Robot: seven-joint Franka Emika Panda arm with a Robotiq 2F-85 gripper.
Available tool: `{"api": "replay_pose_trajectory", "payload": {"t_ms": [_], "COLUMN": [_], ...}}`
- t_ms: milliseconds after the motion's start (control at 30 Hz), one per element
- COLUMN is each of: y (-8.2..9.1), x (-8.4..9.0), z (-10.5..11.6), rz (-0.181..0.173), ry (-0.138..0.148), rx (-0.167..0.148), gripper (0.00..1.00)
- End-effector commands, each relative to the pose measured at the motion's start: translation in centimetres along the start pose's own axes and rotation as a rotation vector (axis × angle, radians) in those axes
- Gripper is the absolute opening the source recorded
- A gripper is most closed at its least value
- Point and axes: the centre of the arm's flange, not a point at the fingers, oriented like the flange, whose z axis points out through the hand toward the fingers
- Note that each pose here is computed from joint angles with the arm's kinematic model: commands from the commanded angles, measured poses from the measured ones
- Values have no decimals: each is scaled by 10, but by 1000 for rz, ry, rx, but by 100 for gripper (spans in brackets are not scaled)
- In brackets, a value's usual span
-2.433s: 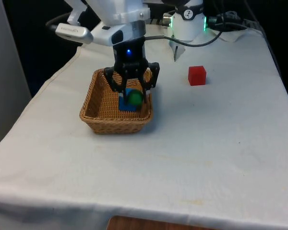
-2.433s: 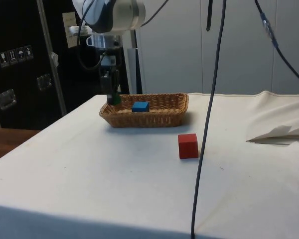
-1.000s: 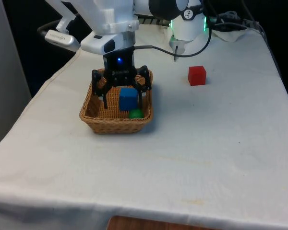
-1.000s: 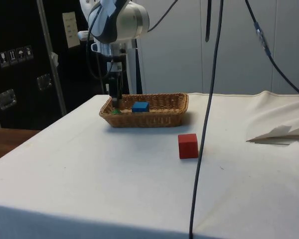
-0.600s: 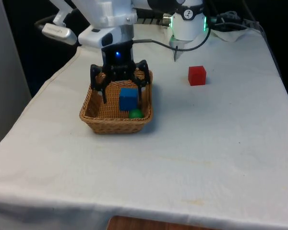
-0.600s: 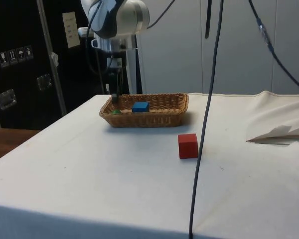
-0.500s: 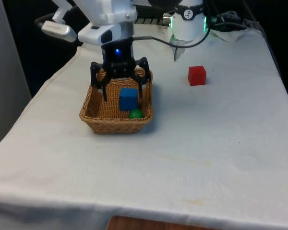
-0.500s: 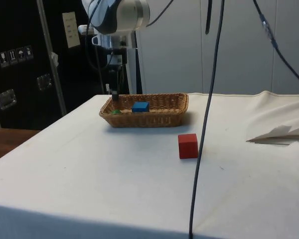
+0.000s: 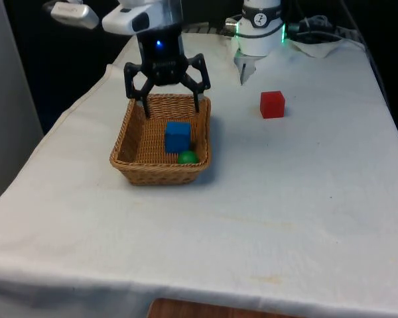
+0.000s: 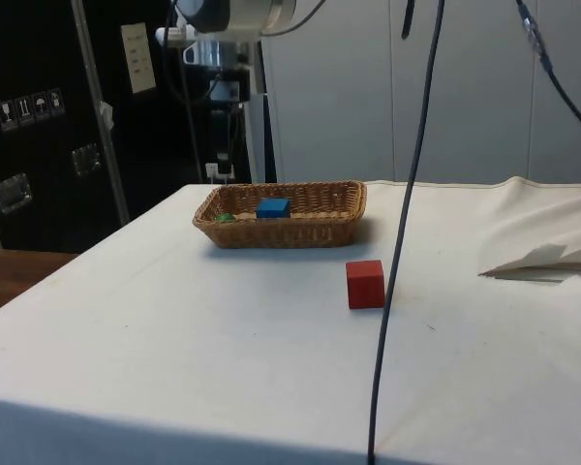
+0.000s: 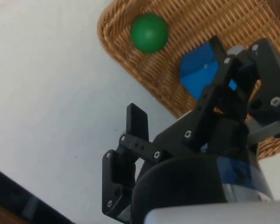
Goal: Place all non-red objects into the basket.
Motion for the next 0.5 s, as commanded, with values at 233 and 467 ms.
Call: {"api": "replay_pose_trajectory", "payload": {"t_ms": [233, 467], "y": [-9, -25], "x": [-8, -12], "z": [-26, -39], "rz": [33, 37], "ry": [3, 12], "rx": [22, 39], "gripper": [100, 100]}}
